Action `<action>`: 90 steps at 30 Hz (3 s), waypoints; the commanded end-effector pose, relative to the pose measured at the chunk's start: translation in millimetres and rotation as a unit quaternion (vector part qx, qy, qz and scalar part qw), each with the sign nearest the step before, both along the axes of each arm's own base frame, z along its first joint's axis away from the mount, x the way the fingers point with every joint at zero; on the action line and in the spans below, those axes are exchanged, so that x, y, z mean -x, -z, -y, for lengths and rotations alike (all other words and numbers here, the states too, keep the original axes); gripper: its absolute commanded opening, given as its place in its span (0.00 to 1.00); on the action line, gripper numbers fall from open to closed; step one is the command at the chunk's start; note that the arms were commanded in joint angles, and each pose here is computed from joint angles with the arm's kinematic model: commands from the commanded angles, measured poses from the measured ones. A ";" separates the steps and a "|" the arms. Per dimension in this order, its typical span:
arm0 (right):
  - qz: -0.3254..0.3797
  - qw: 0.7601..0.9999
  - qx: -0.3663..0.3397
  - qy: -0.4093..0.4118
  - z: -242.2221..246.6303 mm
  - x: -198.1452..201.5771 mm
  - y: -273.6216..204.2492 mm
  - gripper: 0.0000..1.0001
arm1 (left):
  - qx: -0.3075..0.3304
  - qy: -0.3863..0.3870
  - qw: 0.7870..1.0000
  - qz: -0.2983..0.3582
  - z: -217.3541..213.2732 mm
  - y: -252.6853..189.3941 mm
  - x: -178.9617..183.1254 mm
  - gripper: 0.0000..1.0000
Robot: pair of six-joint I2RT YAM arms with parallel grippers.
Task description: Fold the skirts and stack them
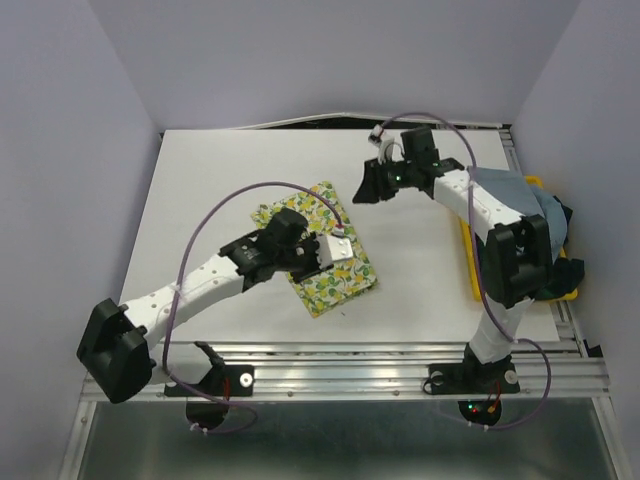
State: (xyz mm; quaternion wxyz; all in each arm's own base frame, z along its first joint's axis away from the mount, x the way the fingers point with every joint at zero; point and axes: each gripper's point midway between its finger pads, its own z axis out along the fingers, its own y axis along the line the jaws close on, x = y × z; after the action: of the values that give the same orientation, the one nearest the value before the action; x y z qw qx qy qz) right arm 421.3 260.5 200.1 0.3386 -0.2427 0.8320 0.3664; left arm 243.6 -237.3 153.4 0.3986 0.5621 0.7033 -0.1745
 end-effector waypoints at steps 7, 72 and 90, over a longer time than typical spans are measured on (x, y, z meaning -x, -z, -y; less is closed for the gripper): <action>-0.211 0.968 -0.018 -0.138 -18.6 131.1 140.3 0.35 | -0.146 0.091 0.985 0.027 58.8 52.6 51.1 0.49; 0.036 0.988 0.075 -0.132 -98.2 -30.3 127.8 0.75 | -0.188 0.241 0.941 -0.148 32.2 67.0 143.3 0.00; 0.007 0.962 0.145 -0.233 -84.2 63.5 207.6 0.41 | -0.154 0.181 0.965 -0.113 28.1 9.7 75.4 0.00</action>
State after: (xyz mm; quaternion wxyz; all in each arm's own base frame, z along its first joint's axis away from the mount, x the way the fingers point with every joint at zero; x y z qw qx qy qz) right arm 395.1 366.6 31.0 0.2785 -0.4684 0.7725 0.3260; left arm 156.0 -268.3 119.9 0.1645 0.7088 0.6572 -0.1968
